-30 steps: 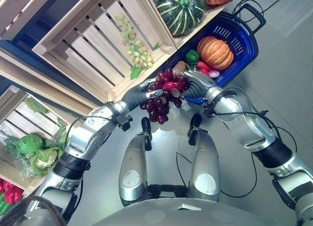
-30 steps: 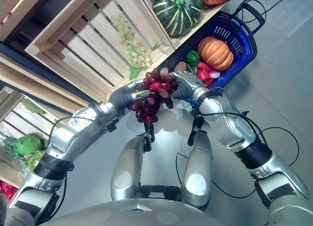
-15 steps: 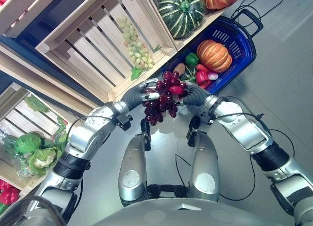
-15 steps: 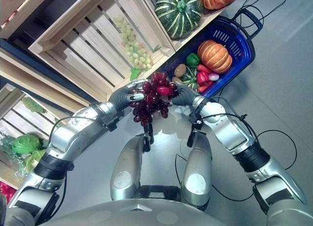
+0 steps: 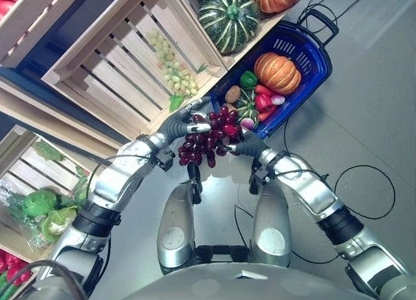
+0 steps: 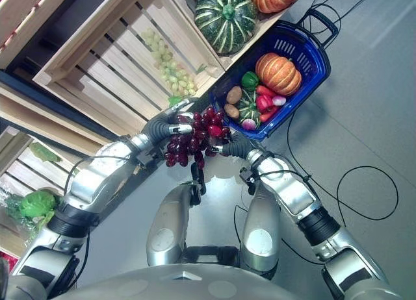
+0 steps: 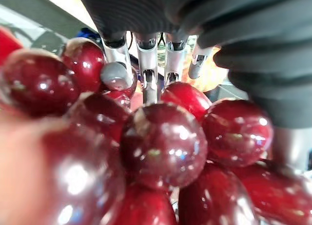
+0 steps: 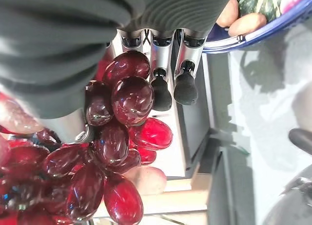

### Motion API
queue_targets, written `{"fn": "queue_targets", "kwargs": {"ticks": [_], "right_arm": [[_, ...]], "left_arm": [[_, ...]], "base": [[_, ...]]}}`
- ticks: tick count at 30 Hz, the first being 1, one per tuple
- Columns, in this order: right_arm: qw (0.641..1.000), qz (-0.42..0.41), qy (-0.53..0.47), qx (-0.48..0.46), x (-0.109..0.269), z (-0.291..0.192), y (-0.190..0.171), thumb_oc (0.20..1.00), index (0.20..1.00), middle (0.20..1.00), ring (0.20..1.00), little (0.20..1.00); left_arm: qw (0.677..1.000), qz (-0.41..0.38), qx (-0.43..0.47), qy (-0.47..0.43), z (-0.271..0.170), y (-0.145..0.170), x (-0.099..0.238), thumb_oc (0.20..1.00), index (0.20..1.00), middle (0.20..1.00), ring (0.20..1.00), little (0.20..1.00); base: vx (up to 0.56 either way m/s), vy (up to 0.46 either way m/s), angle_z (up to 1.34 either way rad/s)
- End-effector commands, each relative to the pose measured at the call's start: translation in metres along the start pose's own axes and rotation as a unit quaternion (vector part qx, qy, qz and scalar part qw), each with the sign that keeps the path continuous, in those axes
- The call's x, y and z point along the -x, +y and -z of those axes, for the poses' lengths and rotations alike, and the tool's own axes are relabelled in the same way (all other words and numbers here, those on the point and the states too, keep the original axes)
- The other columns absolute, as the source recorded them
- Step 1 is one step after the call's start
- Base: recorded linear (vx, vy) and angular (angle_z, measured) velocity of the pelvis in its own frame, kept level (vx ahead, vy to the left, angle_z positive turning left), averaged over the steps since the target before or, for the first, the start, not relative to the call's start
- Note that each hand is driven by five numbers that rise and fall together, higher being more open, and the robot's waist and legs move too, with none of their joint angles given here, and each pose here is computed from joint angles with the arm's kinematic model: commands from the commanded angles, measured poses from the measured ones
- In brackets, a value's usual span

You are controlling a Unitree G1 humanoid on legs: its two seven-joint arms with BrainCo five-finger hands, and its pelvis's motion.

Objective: Pick up fruits and vegetables into the basket

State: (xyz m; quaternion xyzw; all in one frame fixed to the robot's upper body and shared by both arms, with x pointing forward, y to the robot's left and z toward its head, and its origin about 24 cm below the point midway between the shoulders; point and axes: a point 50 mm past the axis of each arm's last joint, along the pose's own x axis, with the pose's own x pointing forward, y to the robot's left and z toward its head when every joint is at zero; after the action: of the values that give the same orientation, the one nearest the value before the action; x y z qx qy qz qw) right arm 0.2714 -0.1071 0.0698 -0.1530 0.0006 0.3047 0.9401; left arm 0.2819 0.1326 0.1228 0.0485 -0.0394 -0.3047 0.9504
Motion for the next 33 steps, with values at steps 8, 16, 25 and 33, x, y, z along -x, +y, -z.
{"fn": "queue_targets", "kwargs": {"ticks": [8, 16, 25, 33], "right_arm": [[0.974, 0.06, -0.212, -0.043, 0.018, -0.043, -0.014, 0.2, 0.2, 0.2, 0.2, 0.2], [0.959, 0.139, -0.245, -0.029, 0.036, -0.045, -0.042, 0.2, 0.2, 0.2, 0.2, 0.2], [0.944, 0.198, -0.258, -0.048, 0.044, -0.041, -0.067, 0.2, 0.2, 0.2, 0.2, 0.2], [0.94, 0.248, -0.216, -0.091, 0.044, -0.025, -0.096, 0.2, 0.2, 0.2, 0.2, 0.2]], "left_arm": [[0.957, -0.143, 0.108, -0.23, -0.043, 0.017, 0.02, 1.0, 1.0, 1.0, 1.0, 1.0], [0.913, -0.26, 0.152, -0.275, -0.043, 0.042, 0.043, 1.0, 1.0, 1.0, 1.0, 1.0], [0.891, -0.322, 0.206, -0.246, -0.024, 0.053, 0.052, 1.0, 1.0, 1.0, 1.0, 1.0], [0.943, -0.193, 0.172, -0.211, -0.01, 0.038, 0.046, 1.0, 1.0, 1.0, 1.0, 1.0]], "base": [[0.01, 0.033, -0.09], [0.01, -0.008, -0.01], [0.02, -0.045, 0.05], [0.0, -0.083, 0.12]]}}
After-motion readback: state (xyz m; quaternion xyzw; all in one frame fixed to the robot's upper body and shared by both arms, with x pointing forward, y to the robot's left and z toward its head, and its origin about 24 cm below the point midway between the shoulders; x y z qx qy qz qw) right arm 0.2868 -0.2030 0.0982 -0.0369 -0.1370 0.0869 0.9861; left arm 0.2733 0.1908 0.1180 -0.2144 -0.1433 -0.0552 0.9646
